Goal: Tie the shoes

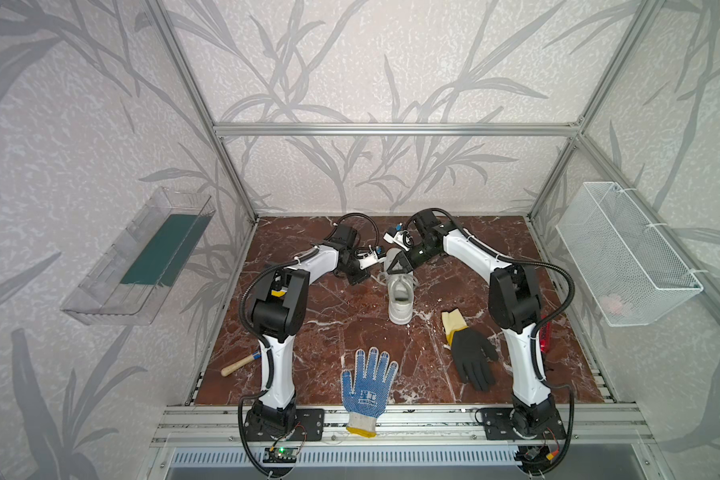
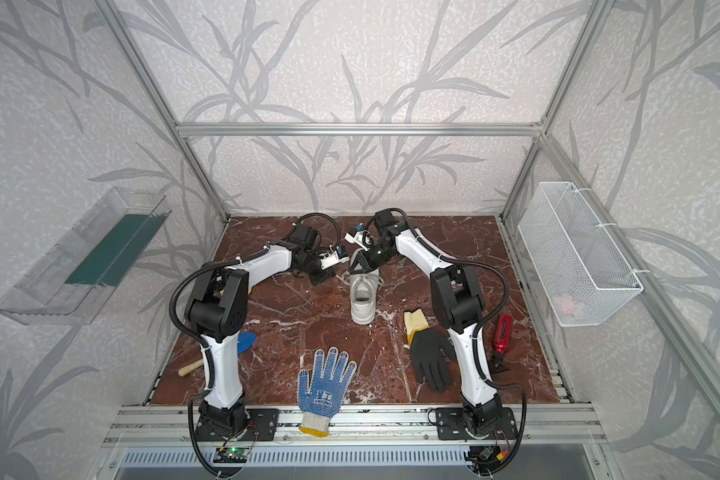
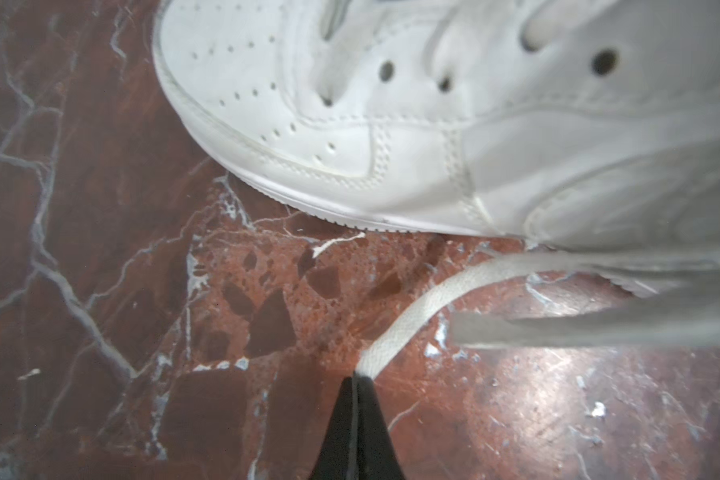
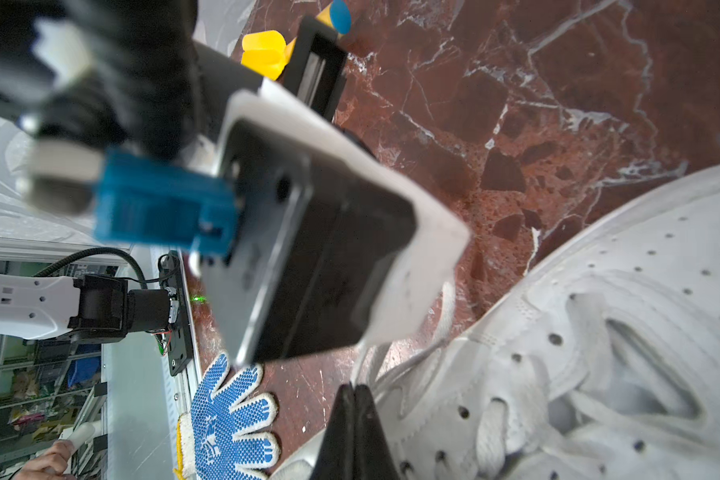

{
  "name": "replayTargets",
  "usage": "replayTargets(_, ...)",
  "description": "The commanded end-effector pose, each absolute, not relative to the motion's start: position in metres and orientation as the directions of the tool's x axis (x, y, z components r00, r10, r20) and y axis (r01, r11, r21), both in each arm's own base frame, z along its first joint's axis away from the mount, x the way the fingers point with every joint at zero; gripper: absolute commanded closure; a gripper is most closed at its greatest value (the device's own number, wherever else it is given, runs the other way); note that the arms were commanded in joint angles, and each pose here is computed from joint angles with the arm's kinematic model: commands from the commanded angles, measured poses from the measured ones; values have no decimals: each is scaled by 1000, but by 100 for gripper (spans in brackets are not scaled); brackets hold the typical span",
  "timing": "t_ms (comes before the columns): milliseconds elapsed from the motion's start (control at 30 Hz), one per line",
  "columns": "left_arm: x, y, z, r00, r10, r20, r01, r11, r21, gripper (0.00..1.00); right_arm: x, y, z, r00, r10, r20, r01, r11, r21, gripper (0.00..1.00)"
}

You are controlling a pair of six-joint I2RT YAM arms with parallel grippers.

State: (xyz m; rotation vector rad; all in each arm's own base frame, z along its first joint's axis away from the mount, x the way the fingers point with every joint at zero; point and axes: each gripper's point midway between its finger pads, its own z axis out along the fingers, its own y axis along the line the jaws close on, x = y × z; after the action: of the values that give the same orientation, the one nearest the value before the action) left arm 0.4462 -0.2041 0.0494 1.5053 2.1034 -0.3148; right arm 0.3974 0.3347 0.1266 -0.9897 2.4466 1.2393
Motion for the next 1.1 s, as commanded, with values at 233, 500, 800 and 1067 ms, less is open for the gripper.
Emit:
replayTargets(233,487,-205,74,-208,805,-556,899,381,215,100,392,334,165,-726,-423,-543,-683,345,644,100)
replayTargets(500,511,-216,112,-122,744,-657,851,420,317,100,385,335,172,-714,-422,-558,-692,305,654,100)
replayTargets(800,515,-229,149,-4,642,-766,799,463,384,100,369,328,172,-701,-460,-545,-699,293,652,81)
replayTargets(1067,513,-246,174,119,541,-832,797,449,405,100,381,313,184,-717,-391,-577,-695,346,630,54)
